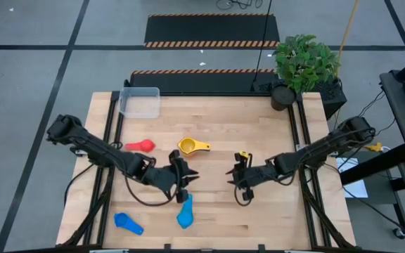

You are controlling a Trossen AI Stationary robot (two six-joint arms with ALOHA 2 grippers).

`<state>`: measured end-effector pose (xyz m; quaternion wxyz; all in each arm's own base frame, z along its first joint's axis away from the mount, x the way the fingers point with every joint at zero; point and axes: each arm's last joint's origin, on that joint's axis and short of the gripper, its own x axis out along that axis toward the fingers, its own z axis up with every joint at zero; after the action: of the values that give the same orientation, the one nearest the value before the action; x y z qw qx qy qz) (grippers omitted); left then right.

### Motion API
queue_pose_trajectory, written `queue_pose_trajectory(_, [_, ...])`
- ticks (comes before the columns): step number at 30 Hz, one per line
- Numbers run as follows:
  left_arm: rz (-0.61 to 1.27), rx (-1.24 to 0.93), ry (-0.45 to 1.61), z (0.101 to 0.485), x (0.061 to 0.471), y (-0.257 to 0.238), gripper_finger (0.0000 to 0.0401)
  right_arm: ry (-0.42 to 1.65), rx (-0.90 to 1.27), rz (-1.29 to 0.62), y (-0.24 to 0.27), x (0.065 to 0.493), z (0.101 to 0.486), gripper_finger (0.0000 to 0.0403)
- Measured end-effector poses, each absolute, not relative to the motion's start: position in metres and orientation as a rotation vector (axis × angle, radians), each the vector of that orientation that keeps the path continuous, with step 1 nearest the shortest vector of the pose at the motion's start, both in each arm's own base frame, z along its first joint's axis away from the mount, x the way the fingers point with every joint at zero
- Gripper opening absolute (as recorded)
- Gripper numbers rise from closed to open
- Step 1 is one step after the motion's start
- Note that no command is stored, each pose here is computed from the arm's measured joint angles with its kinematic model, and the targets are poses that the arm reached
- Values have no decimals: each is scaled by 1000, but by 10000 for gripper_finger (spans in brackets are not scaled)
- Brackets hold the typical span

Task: Nest measuring cups in basket
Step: Stack the light blue measuring cup on top of the yellow measuring cup

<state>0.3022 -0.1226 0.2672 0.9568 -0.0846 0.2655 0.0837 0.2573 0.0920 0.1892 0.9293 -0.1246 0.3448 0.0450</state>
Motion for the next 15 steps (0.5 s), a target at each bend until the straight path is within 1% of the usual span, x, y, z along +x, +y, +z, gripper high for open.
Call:
queue_pose_trajectory(5, [153, -206, 562, 259, 302, -136, 65, 702, -211, 124, 107, 252, 189, 141])
queue_pose_trajectory(15, [89, -255, 562, 255, 293, -165, 65, 692, -163, 169, 126, 243, 190, 141])
